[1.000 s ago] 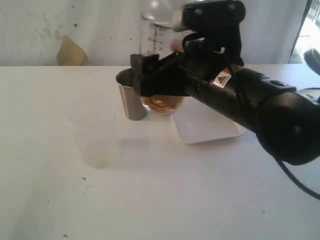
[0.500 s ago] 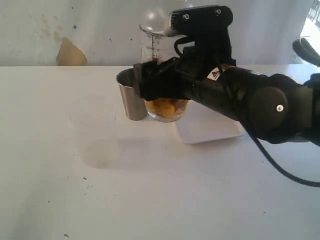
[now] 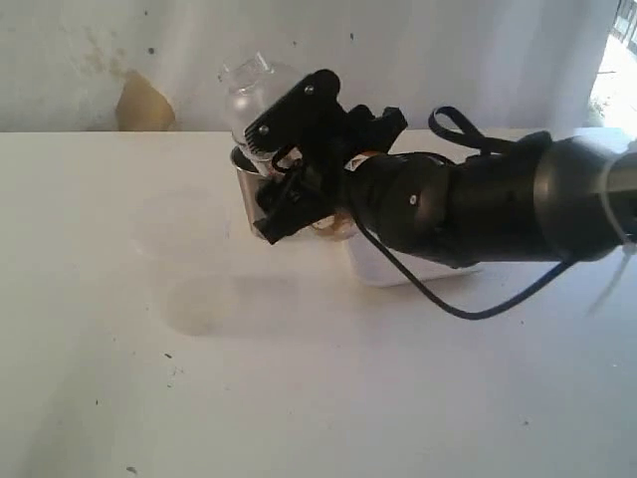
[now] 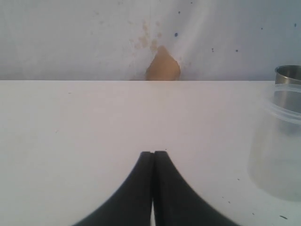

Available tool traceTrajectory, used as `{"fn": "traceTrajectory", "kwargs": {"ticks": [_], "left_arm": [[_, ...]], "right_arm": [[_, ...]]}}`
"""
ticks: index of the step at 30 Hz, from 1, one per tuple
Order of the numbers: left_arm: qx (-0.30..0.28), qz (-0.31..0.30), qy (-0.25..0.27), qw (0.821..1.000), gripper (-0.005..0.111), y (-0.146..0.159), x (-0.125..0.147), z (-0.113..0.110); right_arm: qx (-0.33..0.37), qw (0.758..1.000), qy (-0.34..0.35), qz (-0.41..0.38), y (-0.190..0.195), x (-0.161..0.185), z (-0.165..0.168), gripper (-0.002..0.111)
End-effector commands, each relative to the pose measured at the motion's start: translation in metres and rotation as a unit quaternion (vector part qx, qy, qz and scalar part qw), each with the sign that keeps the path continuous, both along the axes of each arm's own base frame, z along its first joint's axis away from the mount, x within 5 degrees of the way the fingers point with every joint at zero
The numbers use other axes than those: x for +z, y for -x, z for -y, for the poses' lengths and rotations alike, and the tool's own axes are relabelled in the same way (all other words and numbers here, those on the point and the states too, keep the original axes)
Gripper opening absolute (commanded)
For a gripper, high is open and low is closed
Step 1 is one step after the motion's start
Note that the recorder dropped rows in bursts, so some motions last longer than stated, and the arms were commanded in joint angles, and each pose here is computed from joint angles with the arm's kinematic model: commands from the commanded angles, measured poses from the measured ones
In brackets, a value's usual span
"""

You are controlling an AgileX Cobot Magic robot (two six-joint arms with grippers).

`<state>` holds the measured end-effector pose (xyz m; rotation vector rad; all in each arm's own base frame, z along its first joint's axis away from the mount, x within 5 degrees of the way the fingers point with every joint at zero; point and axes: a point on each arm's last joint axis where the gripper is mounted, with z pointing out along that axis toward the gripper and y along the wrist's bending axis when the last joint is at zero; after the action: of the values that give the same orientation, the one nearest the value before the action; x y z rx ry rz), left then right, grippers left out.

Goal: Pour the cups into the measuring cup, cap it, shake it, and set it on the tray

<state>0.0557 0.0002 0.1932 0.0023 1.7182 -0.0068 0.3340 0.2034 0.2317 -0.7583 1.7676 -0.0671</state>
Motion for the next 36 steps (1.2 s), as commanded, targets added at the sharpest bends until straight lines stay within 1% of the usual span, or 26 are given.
{"fn": "traceTrajectory", "kwargs": {"ticks": [1, 2, 3, 8, 11, 12, 14, 18, 25, 28, 30, 34, 36], "left_arm": [[-0.001, 0.001, 0.001, 1.0, 0.0, 0.0, -0.001, 0.0], [-0.001, 0.001, 0.001, 1.0, 0.0, 0.0, -0.001, 0.0], [-0.001, 0.001, 0.001, 1.0, 0.0, 0.0, -0.001, 0.0], [-0.001, 0.001, 0.001, 1.0, 0.0, 0.0, -0.001, 0.0], [-0.001, 0.001, 0.001, 1.0, 0.0, 0.0, -0.001, 0.0], [-0.001, 0.001, 0.001, 1.0, 0.0, 0.0, -0.001, 0.0], [-0.001, 0.001, 0.001, 1.0, 0.0, 0.0, -0.001, 0.0], [-0.001, 0.001, 0.001, 1.0, 0.0, 0.0, -0.001, 0.0], [-0.001, 0.001, 0.001, 1.0, 0.0, 0.0, -0.001, 0.0], [-0.001, 0.001, 0.001, 1.0, 0.0, 0.0, -0.001, 0.0], [-0.001, 0.001, 0.001, 1.0, 0.0, 0.0, -0.001, 0.0], [-0.001, 0.001, 0.001, 1.0, 0.0, 0.0, -0.001, 0.0], [-0.001, 0.001, 0.001, 1.0, 0.0, 0.0, -0.001, 0.0]], "right_arm": [[0.004, 0.991, 0.1, 0.086, -0.014, 0.016, 0.0, 0.0], [0.009, 0.988, 0.122, 0.095, -0.015, 0.016, 0.0, 0.0], [0.023, 0.98, 0.168, 0.106, -0.017, 0.012, -0.001, 0.0], [0.022, 0.968, 0.219, 0.119, -0.019, 0.009, -0.001, 0.0], [-0.029, 0.951, 0.28, 0.129, -0.021, 0.014, -0.001, 0.0], [-0.03, 0.943, 0.306, 0.129, -0.021, 0.016, -0.004, 0.0], [0.003, 0.925, 0.351, 0.143, -0.02, 0.018, -0.01, 0.0], [0.022, 0.909, 0.377, 0.176, -0.019, 0.021, -0.016, 0.0], [-0.028, 0.896, 0.395, 0.199, -0.022, 0.022, -0.012, 0.0], [-0.051, 0.888, 0.408, 0.205, -0.025, 0.017, -0.01, 0.0], [-0.055, 0.885, 0.417, 0.199, -0.027, 0.007, -0.01, 0.0], [-0.043, 0.882, 0.428, 0.191, -0.03, -0.006, -0.013, 0.0], [-0.034, 0.877, 0.436, 0.199, -0.031, -0.009, -0.015, 0.0]]}}
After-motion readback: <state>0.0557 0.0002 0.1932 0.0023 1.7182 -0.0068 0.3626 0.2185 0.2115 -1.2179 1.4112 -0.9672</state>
